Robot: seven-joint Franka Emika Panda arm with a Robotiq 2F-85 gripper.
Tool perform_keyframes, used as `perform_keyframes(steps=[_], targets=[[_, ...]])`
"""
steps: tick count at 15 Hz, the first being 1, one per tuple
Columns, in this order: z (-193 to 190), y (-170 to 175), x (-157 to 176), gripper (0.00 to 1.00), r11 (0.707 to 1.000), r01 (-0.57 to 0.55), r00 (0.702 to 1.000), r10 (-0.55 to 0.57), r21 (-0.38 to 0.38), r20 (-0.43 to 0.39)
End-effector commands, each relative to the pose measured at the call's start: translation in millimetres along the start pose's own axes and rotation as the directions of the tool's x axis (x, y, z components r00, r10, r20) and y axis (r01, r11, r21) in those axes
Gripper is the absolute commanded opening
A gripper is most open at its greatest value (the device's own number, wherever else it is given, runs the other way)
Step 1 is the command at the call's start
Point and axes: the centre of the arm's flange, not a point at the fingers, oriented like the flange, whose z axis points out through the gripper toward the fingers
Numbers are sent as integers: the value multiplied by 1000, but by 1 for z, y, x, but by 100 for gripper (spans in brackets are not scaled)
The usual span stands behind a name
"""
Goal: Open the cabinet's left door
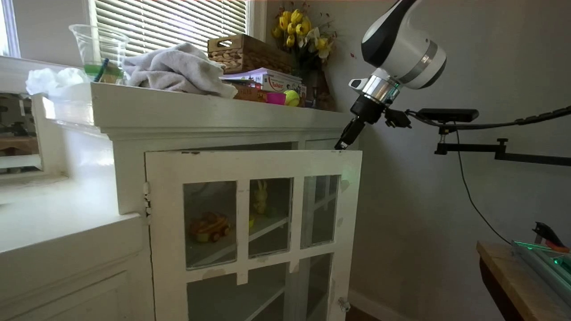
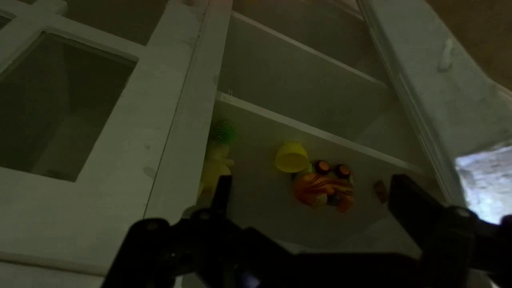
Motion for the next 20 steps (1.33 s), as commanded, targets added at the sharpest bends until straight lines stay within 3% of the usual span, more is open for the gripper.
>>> perform_keyframes(steps=[1, 12, 20], targets=[[12, -1, -1, 100, 1000, 0, 1000, 0, 5, 10], [-3, -31, -20, 100, 992, 56, 996, -64, 115, 69], [-32, -67, -47, 100, 961, 190, 969, -217, 202, 119]])
